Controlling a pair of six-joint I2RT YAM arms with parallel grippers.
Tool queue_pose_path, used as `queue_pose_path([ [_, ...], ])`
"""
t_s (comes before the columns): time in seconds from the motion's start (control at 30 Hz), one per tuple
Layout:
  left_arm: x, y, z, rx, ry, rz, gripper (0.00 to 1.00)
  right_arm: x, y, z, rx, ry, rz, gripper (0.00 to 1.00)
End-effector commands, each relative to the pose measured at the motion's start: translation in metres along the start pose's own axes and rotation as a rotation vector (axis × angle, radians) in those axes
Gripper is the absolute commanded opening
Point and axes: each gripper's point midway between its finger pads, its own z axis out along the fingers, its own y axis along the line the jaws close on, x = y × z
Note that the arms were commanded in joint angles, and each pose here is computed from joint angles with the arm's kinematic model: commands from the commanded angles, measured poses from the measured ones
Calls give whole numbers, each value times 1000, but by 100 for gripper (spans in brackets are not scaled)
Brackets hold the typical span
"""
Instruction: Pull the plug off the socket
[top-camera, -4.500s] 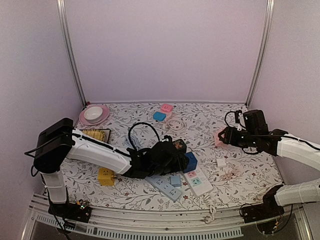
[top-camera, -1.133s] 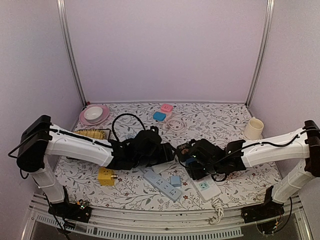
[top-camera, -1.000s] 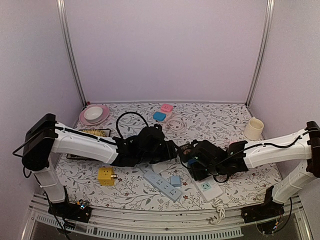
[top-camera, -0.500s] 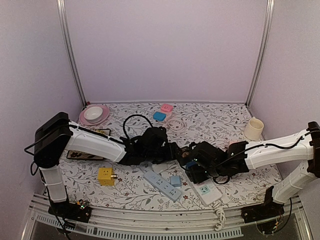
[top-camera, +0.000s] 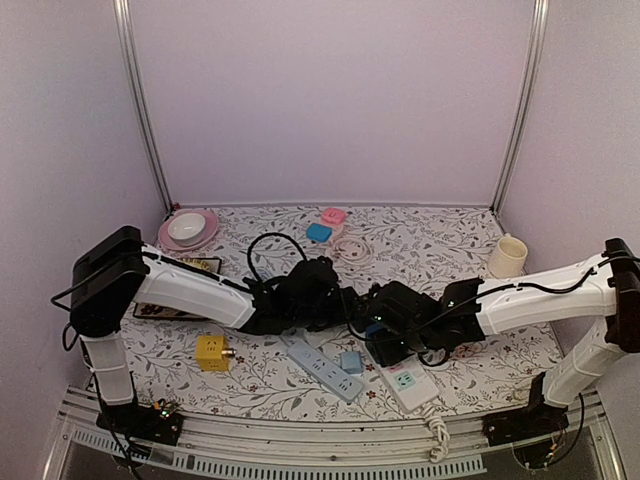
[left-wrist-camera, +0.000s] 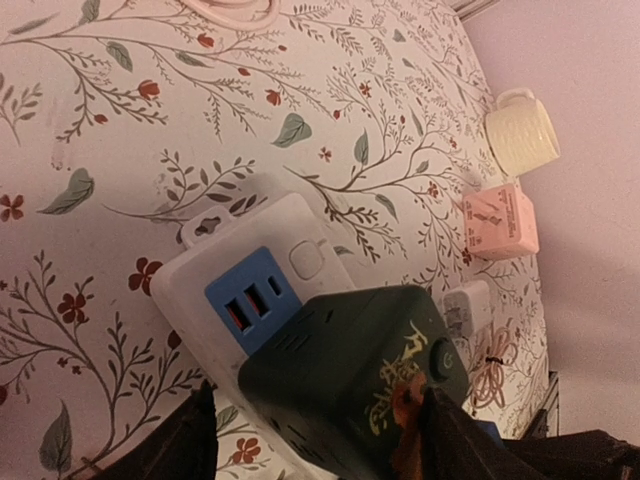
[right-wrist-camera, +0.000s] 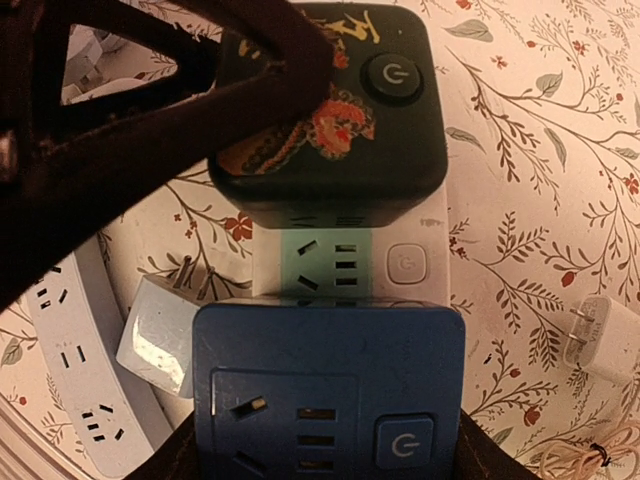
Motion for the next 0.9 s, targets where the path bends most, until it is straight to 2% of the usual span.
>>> queue_pose_path([
  [0.0,41,51,20,-173,101,30,70,-46,13,-18,-8,-141,10,29],
  [0.57,56,73,26,-234,131,21,70,-79,12,-35,-30,-207,8,29],
  [0.87,56,75,22,-233,126,15,70,-82,-4,-50,-44,-230,38,29],
])
